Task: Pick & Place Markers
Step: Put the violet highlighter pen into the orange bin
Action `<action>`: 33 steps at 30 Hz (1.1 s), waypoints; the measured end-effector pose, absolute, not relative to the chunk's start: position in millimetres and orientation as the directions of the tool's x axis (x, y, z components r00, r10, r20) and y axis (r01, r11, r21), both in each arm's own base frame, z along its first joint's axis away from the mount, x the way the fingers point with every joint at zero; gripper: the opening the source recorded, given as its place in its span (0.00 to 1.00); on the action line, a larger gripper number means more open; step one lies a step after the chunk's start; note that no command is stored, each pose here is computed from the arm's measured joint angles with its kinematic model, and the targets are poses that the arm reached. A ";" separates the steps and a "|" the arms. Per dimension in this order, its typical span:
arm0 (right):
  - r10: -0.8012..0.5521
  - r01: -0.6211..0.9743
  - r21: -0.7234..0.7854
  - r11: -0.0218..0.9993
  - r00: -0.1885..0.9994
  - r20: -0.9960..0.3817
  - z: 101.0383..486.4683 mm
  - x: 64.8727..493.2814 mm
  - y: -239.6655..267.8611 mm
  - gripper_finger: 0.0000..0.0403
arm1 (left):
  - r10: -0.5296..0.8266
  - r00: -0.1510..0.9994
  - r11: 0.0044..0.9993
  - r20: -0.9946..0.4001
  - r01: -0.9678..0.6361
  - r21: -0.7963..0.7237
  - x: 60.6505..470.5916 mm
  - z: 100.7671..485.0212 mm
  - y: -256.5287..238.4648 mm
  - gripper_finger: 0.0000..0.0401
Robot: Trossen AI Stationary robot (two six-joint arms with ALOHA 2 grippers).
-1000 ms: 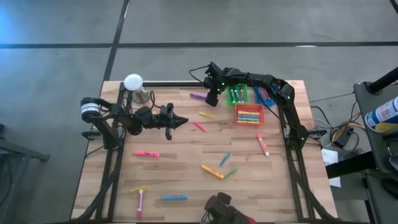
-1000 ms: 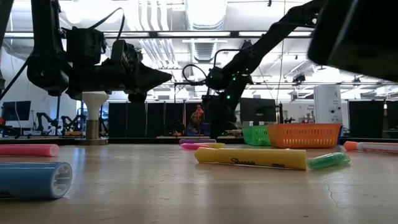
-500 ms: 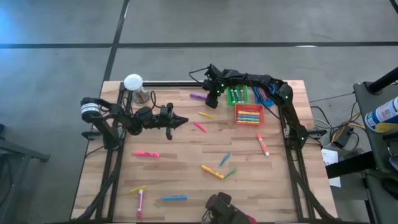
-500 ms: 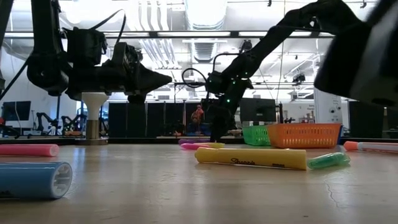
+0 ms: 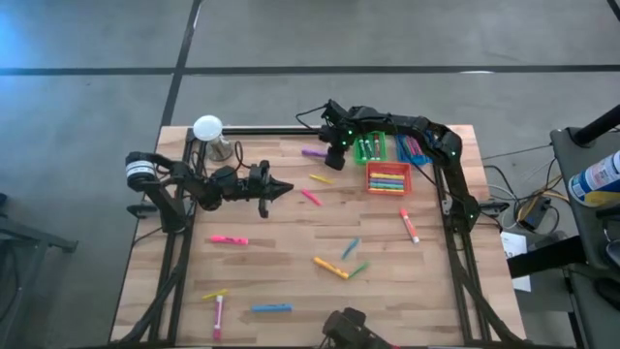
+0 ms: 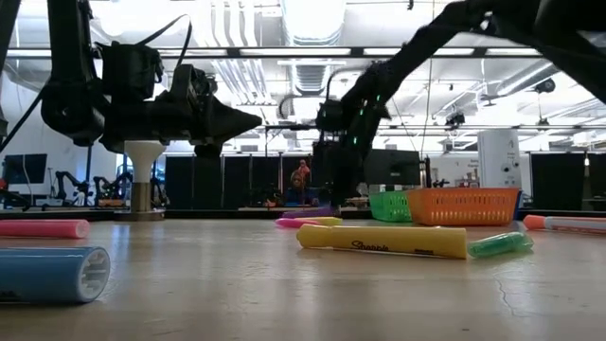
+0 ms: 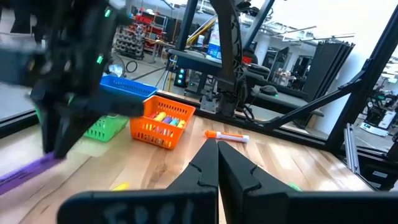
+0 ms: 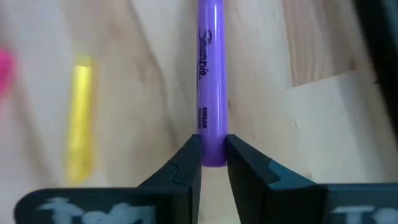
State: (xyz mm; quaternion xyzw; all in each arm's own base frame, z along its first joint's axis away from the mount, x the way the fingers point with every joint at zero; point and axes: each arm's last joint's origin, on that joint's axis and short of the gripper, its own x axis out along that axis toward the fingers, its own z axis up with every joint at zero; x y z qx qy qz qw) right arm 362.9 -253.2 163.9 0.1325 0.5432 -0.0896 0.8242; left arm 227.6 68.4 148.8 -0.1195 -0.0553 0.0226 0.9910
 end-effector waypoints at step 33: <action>-0.110 0.309 0.062 0.949 0.509 -0.854 186.6 350.1 -184.6 0.47 | 0.058 0.992 0.972 0.108 -0.031 -0.233 227.6 149.2 68.4 0.00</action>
